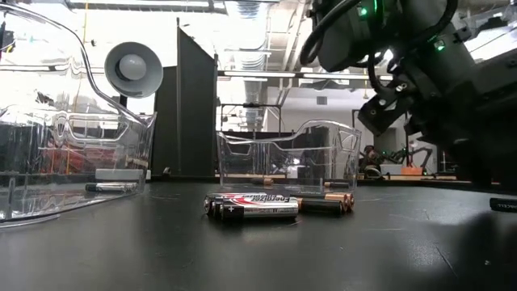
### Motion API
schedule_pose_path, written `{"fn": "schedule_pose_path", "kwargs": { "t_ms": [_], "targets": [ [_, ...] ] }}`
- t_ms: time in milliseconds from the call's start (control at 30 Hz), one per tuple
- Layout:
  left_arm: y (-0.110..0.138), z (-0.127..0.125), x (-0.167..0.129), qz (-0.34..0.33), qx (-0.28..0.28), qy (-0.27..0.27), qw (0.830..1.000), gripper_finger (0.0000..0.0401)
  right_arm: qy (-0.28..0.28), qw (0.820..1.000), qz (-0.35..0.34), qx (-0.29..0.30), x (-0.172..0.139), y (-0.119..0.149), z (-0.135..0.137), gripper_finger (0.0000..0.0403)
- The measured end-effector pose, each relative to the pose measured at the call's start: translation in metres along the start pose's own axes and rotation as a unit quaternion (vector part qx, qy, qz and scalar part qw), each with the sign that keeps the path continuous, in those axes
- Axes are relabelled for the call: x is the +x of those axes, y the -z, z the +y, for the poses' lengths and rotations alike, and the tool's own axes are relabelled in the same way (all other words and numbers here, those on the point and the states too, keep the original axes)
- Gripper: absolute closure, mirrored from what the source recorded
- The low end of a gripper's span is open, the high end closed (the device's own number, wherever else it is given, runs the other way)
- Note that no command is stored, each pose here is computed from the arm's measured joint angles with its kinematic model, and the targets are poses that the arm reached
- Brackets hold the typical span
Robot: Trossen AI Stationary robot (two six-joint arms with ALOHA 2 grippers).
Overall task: Sort batteries
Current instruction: Put the black battery into the top transparent bin
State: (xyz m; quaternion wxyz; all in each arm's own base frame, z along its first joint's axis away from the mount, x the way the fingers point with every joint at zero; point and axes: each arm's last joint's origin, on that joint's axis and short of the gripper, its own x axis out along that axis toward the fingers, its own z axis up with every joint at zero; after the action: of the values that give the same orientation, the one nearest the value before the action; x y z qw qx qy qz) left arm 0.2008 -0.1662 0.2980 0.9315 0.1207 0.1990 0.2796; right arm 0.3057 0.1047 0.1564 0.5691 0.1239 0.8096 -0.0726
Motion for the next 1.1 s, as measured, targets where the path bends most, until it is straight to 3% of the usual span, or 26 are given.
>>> {"fn": "schedule_pose_path", "kwargs": {
  "t_ms": [467,867,1100],
  "targets": [
    [0.000,0.000,0.000,0.000,0.003,0.000,1.000,0.0224,-0.022,1.000,0.004,0.004,0.022,-0.002,-0.008,0.0162],
    [0.000,0.000,0.000,0.000,0.004,0.000,1.000,0.0224,-0.031,0.999,-0.011,0.002,0.022,-0.006,-0.008,0.0284],
    [0.000,0.000,0.000,0.000,0.004,0.000,1.000,0.0224,-0.037,0.999,-0.025,0.004,0.022,-0.008,-0.007,0.0323]
  ]
}}
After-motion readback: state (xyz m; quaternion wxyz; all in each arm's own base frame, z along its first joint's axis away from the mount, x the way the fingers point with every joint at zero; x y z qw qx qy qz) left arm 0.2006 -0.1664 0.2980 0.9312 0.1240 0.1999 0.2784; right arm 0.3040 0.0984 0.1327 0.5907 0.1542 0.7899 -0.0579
